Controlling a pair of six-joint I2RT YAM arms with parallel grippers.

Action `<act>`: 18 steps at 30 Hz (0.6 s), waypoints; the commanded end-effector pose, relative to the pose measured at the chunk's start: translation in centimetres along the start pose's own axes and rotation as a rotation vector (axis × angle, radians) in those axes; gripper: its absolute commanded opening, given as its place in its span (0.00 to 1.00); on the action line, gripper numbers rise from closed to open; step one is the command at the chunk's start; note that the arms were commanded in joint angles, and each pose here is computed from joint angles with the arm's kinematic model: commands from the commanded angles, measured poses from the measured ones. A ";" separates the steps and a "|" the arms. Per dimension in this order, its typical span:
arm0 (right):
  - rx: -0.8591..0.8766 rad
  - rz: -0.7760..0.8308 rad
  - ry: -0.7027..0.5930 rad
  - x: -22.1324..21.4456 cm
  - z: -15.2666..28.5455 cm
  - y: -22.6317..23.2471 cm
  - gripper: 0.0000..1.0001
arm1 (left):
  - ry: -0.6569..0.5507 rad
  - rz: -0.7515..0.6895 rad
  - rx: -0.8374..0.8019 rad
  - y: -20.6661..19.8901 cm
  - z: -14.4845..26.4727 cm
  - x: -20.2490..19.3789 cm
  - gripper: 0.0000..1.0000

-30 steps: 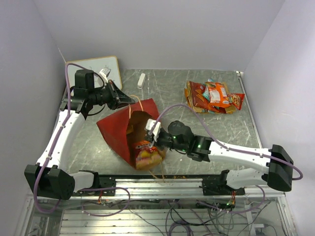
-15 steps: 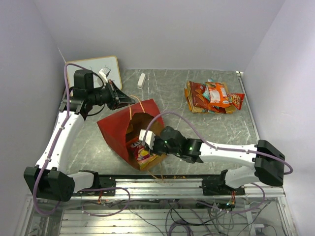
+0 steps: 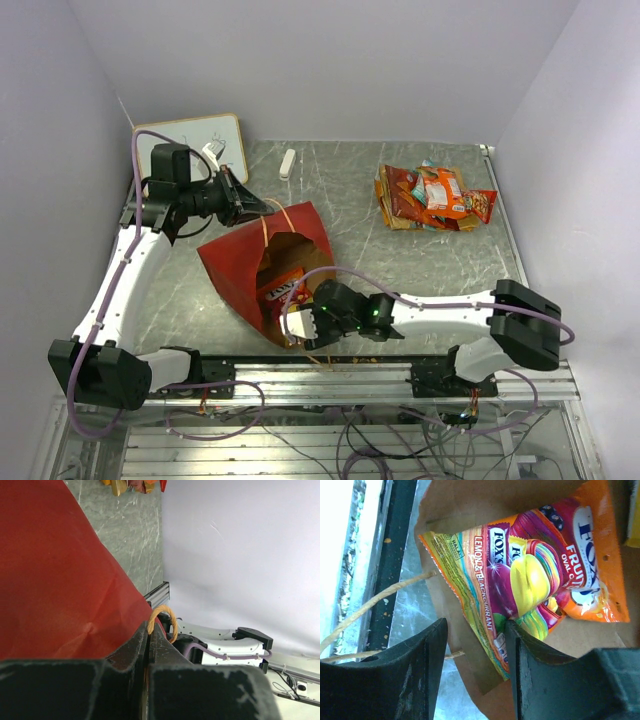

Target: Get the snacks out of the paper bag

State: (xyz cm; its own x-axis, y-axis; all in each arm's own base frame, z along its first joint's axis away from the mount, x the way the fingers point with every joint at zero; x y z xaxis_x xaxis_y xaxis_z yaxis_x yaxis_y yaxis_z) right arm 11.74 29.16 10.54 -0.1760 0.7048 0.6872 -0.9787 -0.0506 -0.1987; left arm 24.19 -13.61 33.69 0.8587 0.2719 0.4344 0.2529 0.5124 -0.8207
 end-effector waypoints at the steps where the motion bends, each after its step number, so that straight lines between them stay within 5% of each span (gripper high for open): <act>1: -0.018 0.078 0.017 -0.1 -1.0 -0.7 0.49 | -0.004 -0.022 0.003 -0.4 0.5 -0.1 0.07; 18: -0.121 0.057 -0.018 -0.3 -2.5 -1.6 0.52 | 0.007 -0.025 0.025 -0.4 0.6 0.0 0.07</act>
State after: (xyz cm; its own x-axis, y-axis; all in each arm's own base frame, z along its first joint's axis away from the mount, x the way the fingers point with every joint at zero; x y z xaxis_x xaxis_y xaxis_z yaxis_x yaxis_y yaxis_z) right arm 13.35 30.39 9.39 -0.2359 0.7010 0.6730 -0.9517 -0.0267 -0.3058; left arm 23.69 -13.43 33.44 0.8717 0.2563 0.4178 0.2323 0.5344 -0.8127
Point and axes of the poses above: each gripper's point midway between its finger pads, its own z axis back along the fingers, its own y axis along the line the jaws close on, x = y × z, the point moved 7 cm from there along z, back along the fingers, and after that the axes turned 13 degrees about -z, right-handed, at the moved point
